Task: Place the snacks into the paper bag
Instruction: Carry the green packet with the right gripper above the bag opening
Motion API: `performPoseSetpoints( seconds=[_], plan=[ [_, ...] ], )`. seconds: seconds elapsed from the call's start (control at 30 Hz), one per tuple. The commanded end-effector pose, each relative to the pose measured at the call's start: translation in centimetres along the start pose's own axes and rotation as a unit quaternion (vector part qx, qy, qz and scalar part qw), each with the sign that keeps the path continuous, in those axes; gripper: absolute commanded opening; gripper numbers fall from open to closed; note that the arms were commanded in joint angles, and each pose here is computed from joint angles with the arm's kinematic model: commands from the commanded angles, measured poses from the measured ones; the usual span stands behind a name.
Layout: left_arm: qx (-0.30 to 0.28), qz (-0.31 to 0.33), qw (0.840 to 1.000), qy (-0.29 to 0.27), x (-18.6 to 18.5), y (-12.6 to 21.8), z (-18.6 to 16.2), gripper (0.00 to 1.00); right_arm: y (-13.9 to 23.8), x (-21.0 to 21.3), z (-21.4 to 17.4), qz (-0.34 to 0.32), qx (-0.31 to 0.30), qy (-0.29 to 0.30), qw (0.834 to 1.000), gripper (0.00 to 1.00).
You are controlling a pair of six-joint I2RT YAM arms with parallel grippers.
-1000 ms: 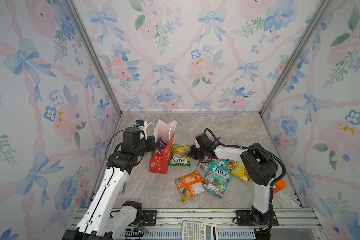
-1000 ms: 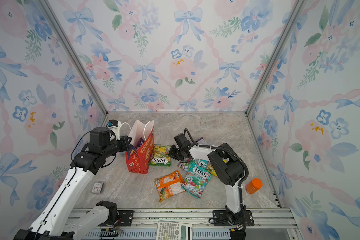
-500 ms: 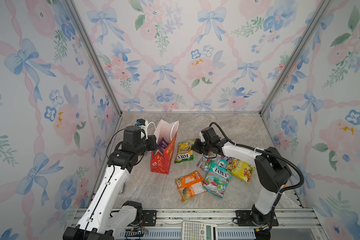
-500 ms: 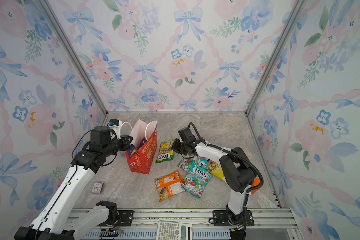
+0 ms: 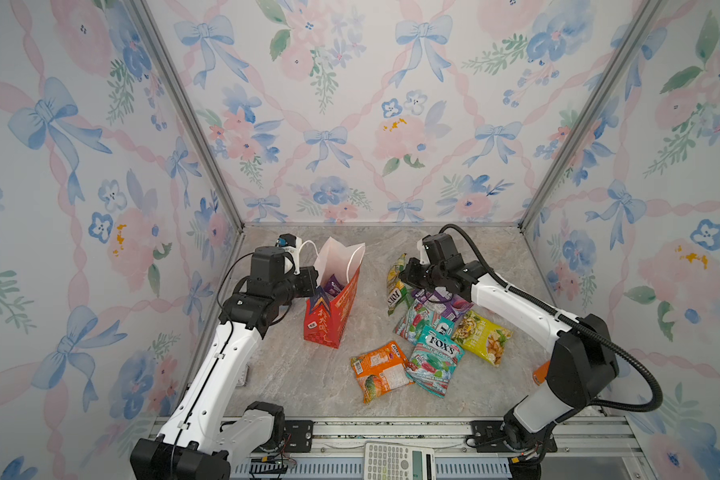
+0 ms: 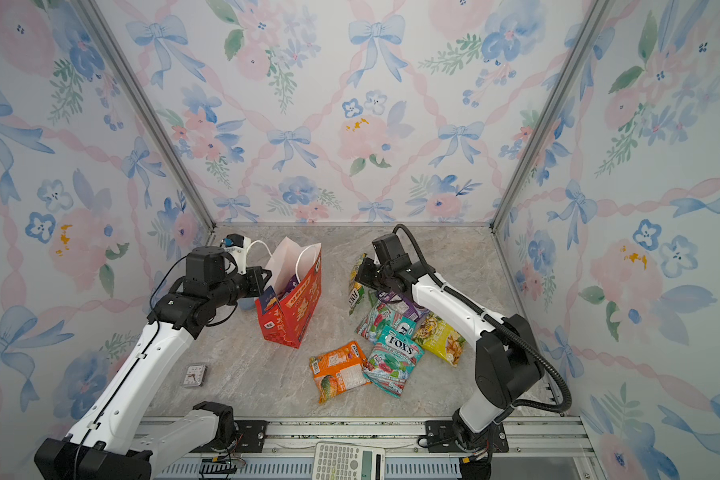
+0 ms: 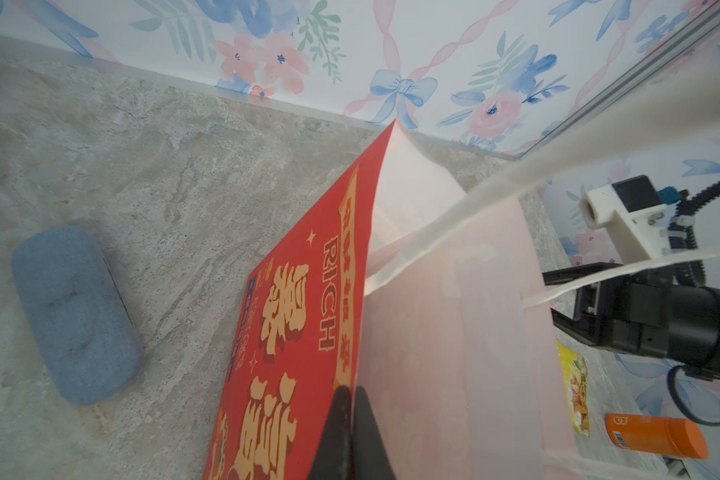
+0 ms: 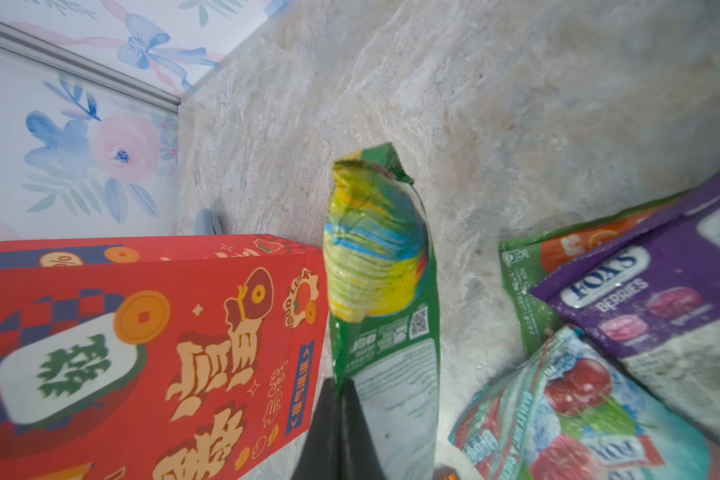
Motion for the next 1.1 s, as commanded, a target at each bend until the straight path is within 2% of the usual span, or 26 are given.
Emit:
performPoseSetpoints(
  seconds=[0.0,0.23,0.6,0.87,1.07],
  plan=[
    [-0.03,-0.028,0.999,-0.007,-1.3,0.4,2.0,0.0,3.0,1.8,2.0,0.015,-0.036,0.024,0.999,0.0],
    [-0.029,-0.039,0.999,-0.009,-2.0,-0.1,2.3,0.0,5.3,3.7,4.1,0.032,-0.062,0.032,0.997,0.0],
    [-0.027,-0.054,0.998,-0.012,-3.2,-0.4,2.2,0.0,9.4,9.8,8.0,0.089,-0.134,0.066,0.985,0.0],
    [-0.021,-0.061,0.998,-0.016,-3.7,-0.8,1.8,0.0,11.3,14.1,9.6,0.126,-0.163,0.095,0.974,0.0],
    [-0.023,-0.061,0.998,-0.018,-3.8,-0.7,1.9,0.0,10.6,16.4,10.0,0.137,-0.169,0.111,0.97,0.0]
  ],
)
Point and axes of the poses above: each gripper's point midway between its finger pads, its own y axis back along the fingers, its own x axis along the line the jaws close on, z = x × y, the point moved 2 cm from there along y, back along the fingers, and after that the axes turned 11 degrees about -y, right-handed, at the moved point
